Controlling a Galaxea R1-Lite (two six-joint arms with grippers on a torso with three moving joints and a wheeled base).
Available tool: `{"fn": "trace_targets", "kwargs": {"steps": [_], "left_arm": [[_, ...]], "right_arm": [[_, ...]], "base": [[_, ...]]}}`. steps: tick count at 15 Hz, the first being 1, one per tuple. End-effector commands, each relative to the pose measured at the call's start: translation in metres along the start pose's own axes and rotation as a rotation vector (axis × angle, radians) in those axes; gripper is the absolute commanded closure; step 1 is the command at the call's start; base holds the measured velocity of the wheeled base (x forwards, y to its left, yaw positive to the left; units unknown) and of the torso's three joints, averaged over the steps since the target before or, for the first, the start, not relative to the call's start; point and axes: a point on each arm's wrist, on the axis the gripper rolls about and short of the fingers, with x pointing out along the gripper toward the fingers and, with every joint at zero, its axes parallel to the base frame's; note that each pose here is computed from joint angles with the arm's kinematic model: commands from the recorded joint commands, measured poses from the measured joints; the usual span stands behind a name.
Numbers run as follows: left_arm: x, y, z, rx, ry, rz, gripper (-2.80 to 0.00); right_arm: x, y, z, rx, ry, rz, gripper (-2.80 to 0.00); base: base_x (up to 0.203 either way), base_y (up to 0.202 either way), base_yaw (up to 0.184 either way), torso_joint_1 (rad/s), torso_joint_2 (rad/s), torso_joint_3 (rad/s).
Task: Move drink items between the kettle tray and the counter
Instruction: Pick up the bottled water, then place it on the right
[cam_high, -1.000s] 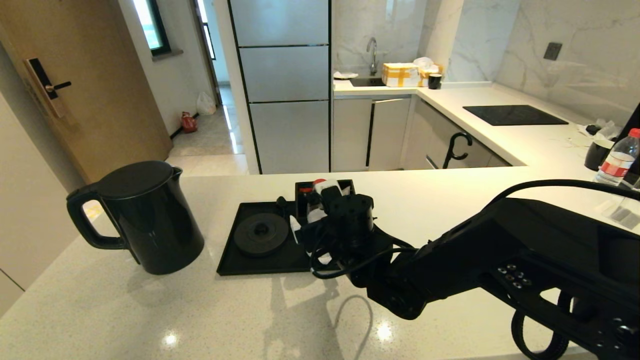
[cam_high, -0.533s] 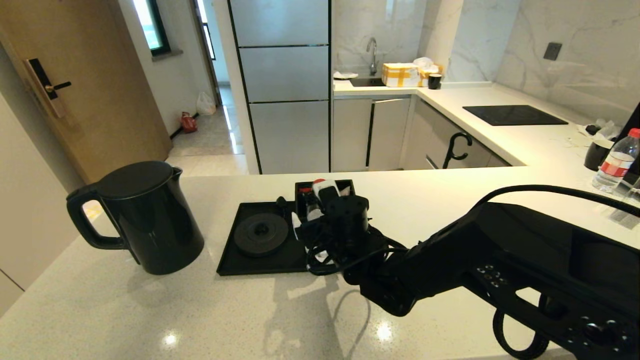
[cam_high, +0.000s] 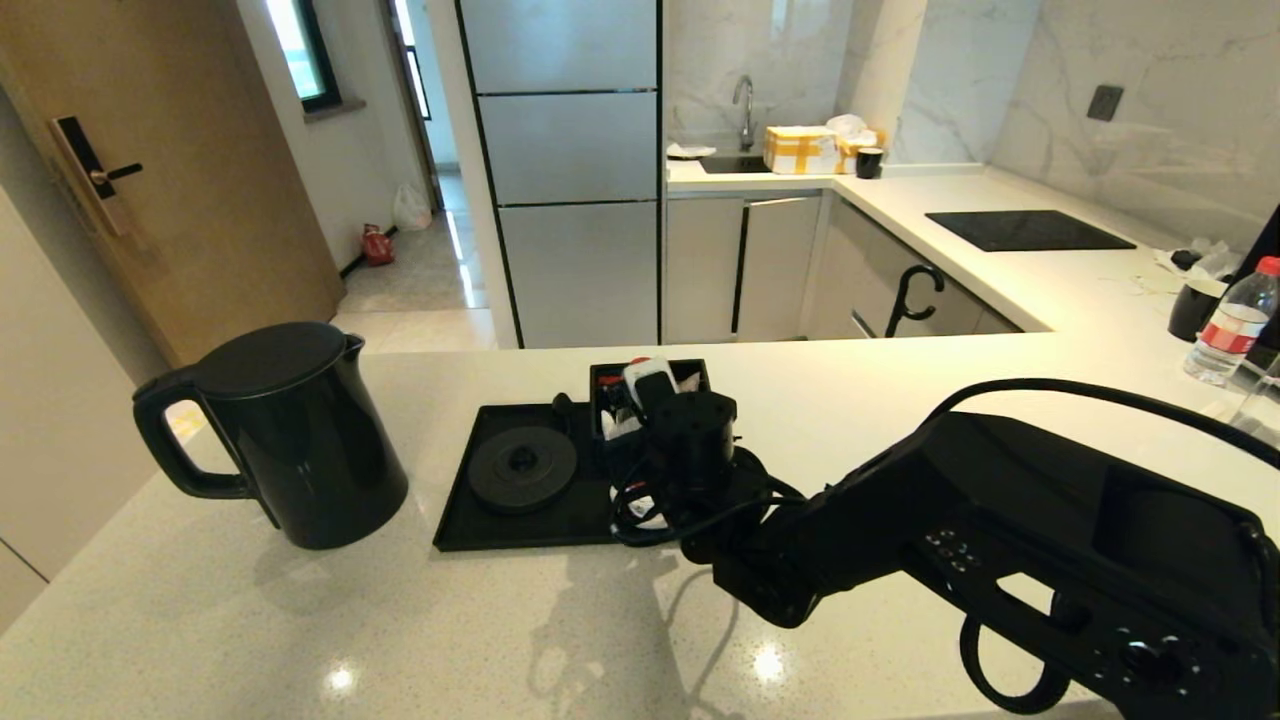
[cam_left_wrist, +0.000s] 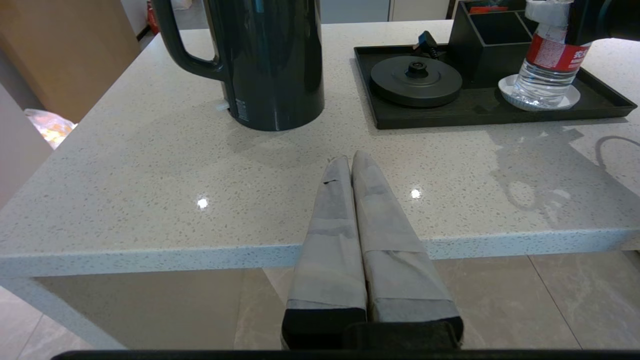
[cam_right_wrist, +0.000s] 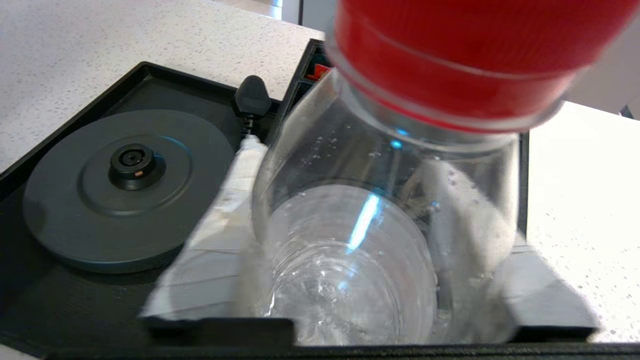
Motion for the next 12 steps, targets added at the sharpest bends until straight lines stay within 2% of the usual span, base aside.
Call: {"fn": "trace_targets", "kwargs": {"steps": [1, 4, 7, 9, 11, 12], "left_arm": [[0.0, 0.0, 0.0, 0.0, 0.0, 0.0, 0.0], [0.0, 0.0, 0.0, 0.0, 0.0, 0.0, 0.0], [0.0, 0.0, 0.0, 0.0, 0.0, 0.0, 0.0], [0.0, 0.0, 0.0, 0.0, 0.0, 0.001, 0.0], [0.0, 0.0, 0.0, 0.0, 0.0, 0.0, 0.0], [0.0, 0.0, 0.0, 0.0, 0.0, 0.0, 0.0]], "right_arm": [[-0.001, 0.0, 0.001, 0.001, -0.003, -0.007, 0.0], [-0.005, -0.004, 0.012, 0.009, -0.018, -0.033, 0.0], [-0.014, -0.013, 0.042, -0.014, -0.063, -0.093, 0.0], [-0.023, -0.026, 0.066, -0.011, -0.093, -0.168, 0.0], [-0.025, -0.04, 0.072, -0.01, -0.085, -0.235, 0.0], [-0.028, -0.062, 0.076, -0.004, -0.075, -0.31, 0.0]], "base": [[0.0, 0.0, 0.0, 0.0, 0.0, 0.0], [0.0, 0.0, 0.0, 0.0, 0.0, 0.0], [0.0, 0.0, 0.0, 0.0, 0.0, 0.0], [0.0, 0.0, 0.0, 0.0, 0.0, 0.0], [0.0, 0.0, 0.0, 0.0, 0.0, 0.0], [0.0, 0.0, 0.0, 0.0, 0.0, 0.0]]}}
